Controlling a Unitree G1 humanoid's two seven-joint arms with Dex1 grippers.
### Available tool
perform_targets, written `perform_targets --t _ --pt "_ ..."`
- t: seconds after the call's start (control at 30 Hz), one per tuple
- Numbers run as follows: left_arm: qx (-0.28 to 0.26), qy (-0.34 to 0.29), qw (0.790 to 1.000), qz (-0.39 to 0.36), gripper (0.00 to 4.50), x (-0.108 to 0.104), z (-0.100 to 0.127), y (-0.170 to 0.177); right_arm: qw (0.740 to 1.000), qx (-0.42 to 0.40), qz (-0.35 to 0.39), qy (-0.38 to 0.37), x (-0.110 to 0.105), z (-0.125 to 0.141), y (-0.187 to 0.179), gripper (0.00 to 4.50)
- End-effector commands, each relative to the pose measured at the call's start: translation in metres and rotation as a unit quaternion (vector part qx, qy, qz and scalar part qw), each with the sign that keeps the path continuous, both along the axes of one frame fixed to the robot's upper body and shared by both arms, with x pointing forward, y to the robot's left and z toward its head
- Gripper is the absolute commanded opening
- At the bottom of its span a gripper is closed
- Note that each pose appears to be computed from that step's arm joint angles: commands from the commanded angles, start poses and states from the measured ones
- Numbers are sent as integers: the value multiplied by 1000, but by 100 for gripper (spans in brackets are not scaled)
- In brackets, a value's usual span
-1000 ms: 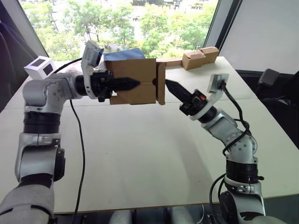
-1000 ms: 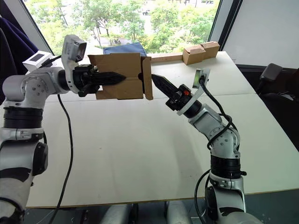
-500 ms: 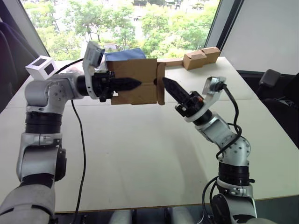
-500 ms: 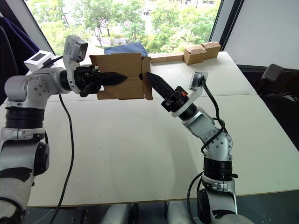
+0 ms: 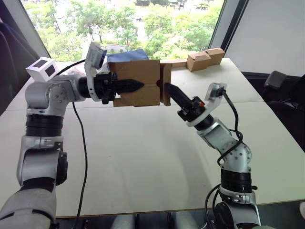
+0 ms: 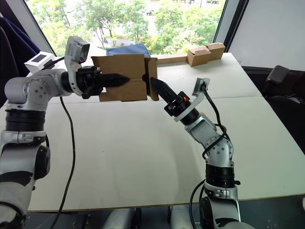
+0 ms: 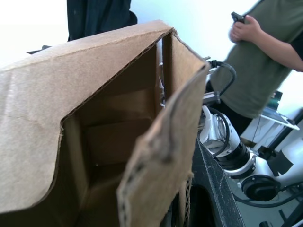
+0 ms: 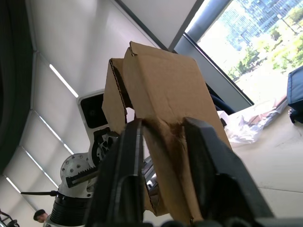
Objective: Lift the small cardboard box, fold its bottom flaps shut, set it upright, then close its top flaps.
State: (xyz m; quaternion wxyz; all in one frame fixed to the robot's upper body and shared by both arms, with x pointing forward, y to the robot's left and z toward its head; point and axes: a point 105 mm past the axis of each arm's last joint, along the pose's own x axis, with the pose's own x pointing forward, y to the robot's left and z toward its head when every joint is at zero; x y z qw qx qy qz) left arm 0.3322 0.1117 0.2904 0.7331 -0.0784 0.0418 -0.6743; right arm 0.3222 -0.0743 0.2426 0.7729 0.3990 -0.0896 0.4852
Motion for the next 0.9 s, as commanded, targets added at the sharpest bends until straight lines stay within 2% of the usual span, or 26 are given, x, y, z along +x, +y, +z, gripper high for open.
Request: perform_targets --t 0.03,0.3,0.9 --pt "-16 -35 999 -7 0 -7 17 2 1000 9 4 -23 -4 12 4 82" --pt "-15 -35 999 -7 0 -6 16 1 999 16 6 -29 -3 15 9 82" --pt "-25 -38 999 -8 0 -4 17 -3 994 27 100 -32 -36 19 46 82"
